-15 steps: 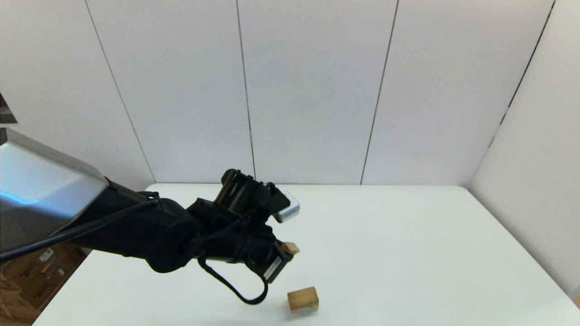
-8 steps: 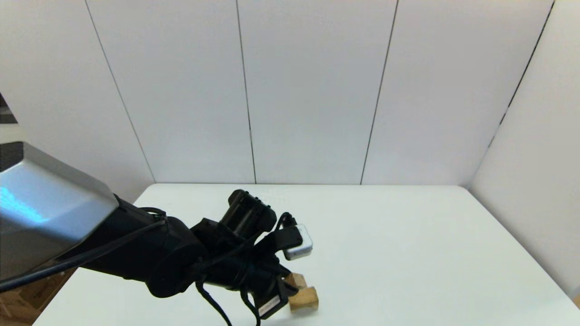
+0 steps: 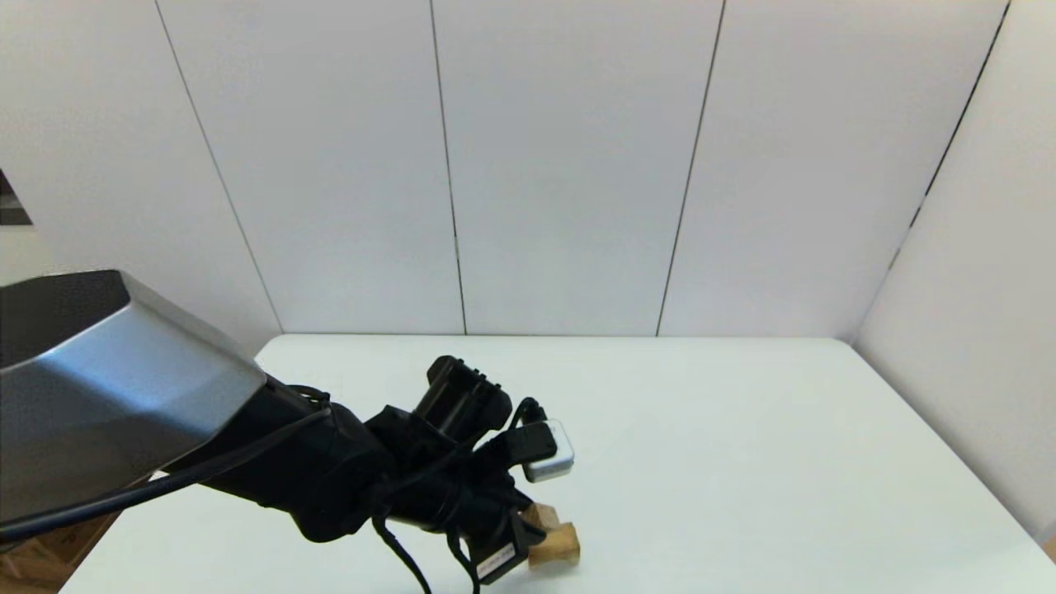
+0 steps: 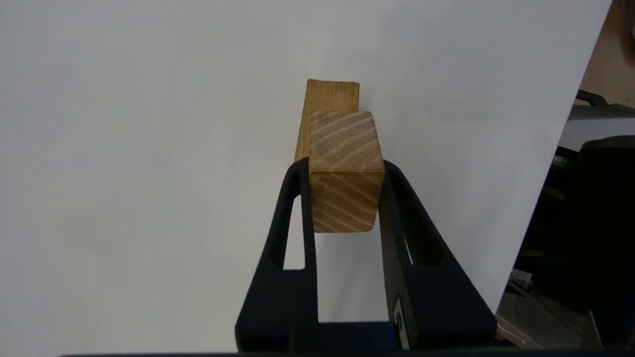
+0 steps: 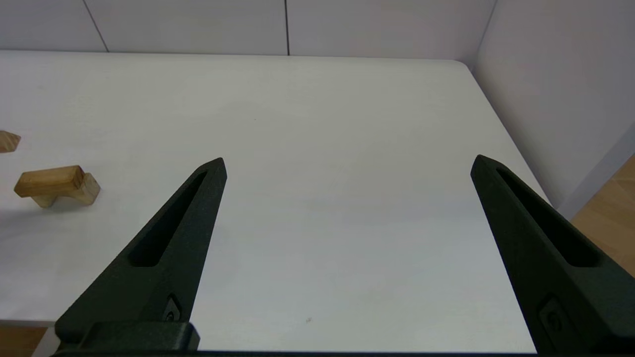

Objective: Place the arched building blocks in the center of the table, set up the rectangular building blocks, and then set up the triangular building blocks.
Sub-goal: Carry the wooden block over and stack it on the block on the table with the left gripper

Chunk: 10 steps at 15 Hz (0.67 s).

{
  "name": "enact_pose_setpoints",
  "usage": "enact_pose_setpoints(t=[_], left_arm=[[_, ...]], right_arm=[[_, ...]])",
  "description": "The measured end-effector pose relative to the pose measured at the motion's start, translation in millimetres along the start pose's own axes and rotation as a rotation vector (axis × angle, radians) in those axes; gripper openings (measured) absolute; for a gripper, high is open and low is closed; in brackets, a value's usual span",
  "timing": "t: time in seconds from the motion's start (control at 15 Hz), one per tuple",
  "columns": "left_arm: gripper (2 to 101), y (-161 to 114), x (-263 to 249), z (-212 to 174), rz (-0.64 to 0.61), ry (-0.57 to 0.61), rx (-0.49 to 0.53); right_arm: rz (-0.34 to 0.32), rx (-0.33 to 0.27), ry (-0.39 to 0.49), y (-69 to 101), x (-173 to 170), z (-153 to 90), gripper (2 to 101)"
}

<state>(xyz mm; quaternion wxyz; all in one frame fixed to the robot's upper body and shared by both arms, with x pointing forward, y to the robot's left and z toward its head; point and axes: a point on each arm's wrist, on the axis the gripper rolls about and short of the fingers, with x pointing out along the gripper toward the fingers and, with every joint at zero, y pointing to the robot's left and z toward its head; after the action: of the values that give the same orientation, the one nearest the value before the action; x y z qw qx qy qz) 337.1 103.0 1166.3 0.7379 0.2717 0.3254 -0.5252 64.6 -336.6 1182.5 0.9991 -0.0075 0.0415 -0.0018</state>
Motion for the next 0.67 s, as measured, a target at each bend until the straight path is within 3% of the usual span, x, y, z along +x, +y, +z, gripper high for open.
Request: enact_pose_setpoints(t=[0.67], left_arm=[[22.3, -11.1, 37.2, -8.0, -0.033, 0.008, 0.024]], right_arm=[[0.000, 0.000, 0.000, 0.0, 0.0, 0.0, 97.7]])
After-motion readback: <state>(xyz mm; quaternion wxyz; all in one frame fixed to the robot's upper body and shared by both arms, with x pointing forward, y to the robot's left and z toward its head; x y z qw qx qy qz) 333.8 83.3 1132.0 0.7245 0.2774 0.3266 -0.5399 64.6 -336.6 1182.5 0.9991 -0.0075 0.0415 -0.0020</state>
